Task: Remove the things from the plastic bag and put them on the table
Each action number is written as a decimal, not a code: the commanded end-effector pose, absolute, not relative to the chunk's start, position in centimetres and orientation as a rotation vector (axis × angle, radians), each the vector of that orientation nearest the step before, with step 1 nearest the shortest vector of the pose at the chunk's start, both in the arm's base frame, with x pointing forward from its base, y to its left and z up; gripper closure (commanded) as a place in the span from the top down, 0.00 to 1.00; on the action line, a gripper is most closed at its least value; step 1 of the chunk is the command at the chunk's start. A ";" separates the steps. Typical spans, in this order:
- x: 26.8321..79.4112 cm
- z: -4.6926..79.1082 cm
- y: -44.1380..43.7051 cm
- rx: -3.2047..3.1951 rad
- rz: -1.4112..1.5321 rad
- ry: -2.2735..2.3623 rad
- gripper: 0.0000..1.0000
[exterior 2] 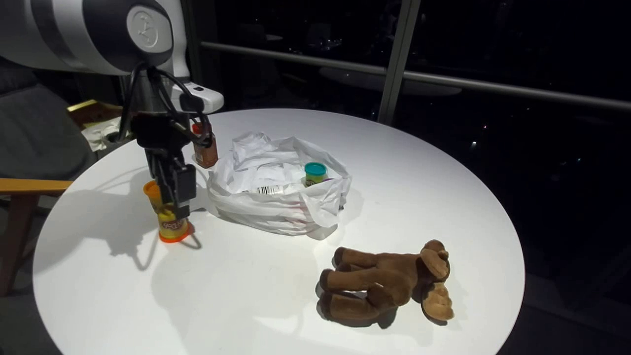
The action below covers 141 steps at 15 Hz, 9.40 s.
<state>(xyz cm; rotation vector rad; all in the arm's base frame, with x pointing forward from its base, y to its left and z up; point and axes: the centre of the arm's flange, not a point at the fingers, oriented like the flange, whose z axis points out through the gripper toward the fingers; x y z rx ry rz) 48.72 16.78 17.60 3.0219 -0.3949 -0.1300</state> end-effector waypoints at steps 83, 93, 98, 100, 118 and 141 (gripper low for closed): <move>37.8 19.9 3.7 3.123 0.332 -1.107 0.73; 41.5 25.3 2.4 3.063 0.497 -1.129 1.00; 48.5 29.4 2.4 3.083 0.515 -1.236 1.00; 52.2 30.5 2.0 3.093 0.491 -1.310 1.00; 66.2 20.4 0.1 2.655 -0.213 -1.996 1.00; 70.1 15.9 -6.4 2.237 -0.126 -2.323 1.00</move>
